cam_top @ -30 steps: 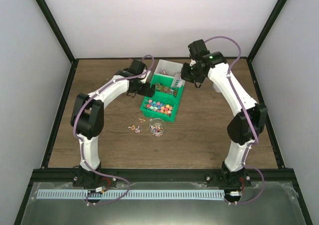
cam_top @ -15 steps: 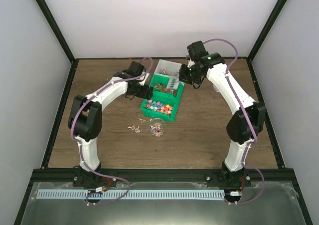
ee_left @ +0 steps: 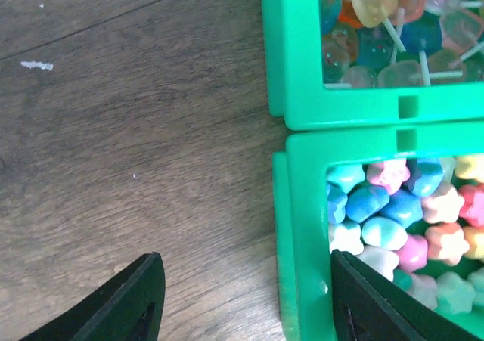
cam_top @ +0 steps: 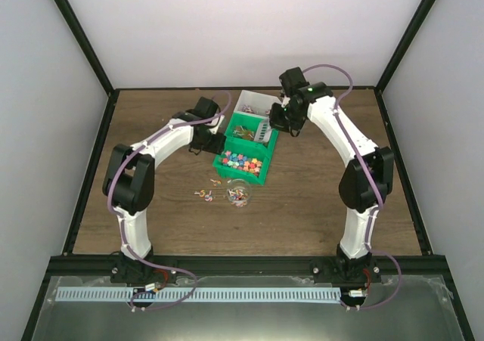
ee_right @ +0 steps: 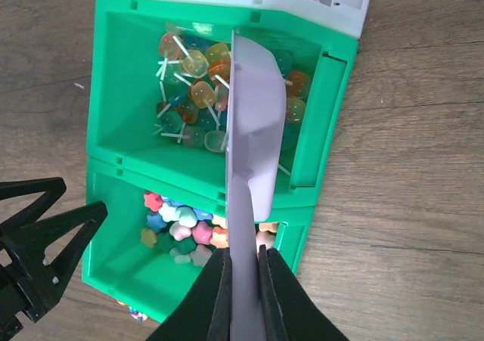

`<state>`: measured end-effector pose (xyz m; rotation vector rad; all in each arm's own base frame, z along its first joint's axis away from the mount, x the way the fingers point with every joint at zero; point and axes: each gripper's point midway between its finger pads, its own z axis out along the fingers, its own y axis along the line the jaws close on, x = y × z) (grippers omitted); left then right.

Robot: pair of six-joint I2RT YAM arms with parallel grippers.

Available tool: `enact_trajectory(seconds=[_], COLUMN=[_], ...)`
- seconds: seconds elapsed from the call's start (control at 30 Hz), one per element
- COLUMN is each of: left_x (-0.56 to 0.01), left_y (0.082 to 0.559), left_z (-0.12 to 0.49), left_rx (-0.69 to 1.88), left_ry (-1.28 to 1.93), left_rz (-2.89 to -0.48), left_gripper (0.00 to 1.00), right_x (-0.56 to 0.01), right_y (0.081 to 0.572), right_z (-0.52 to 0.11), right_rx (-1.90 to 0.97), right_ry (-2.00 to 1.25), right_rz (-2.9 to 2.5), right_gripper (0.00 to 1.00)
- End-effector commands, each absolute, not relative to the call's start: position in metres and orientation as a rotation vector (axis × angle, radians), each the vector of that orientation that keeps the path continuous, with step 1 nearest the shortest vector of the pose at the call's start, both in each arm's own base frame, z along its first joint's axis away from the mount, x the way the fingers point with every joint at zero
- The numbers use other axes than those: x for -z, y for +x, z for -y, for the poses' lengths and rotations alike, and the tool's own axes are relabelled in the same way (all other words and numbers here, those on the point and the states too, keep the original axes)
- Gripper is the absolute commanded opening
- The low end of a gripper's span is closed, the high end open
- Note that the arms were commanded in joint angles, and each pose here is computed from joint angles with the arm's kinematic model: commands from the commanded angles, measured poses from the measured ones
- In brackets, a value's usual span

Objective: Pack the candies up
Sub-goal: Scoop the fake candies from the storage box.

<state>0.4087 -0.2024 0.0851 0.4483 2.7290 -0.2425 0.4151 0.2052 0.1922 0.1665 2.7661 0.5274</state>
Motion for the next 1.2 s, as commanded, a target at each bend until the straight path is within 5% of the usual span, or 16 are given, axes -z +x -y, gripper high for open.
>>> enact_trajectory(seconds=[0.0, 0.47, 1.17], left_x=[-0.074, -0.057, -0.046], left_y=[0.415, 0.416, 0.411], left_z=[0.202, 0.206, 0.214], left_rx=[0.198, 0.200, 0.215], left_ry=[0.466, 0.504, 0.546], left_rz=[-2.739, -2.764, -2.785], left_gripper=[0.57, 0.19, 0.04], right_x=[-0.187, -0.181, -0.121], right_y=[0.426, 0.426, 0.435], right_z=[-0.207, -0.207, -0.189], right_rx=[-0.519, -0.531, -0.410], right_ry=[0.151, 0.187, 0.523], right_rz=[-2.759, -2.780, -2.975], right_gripper=[0.01, 0.01, 0.01])
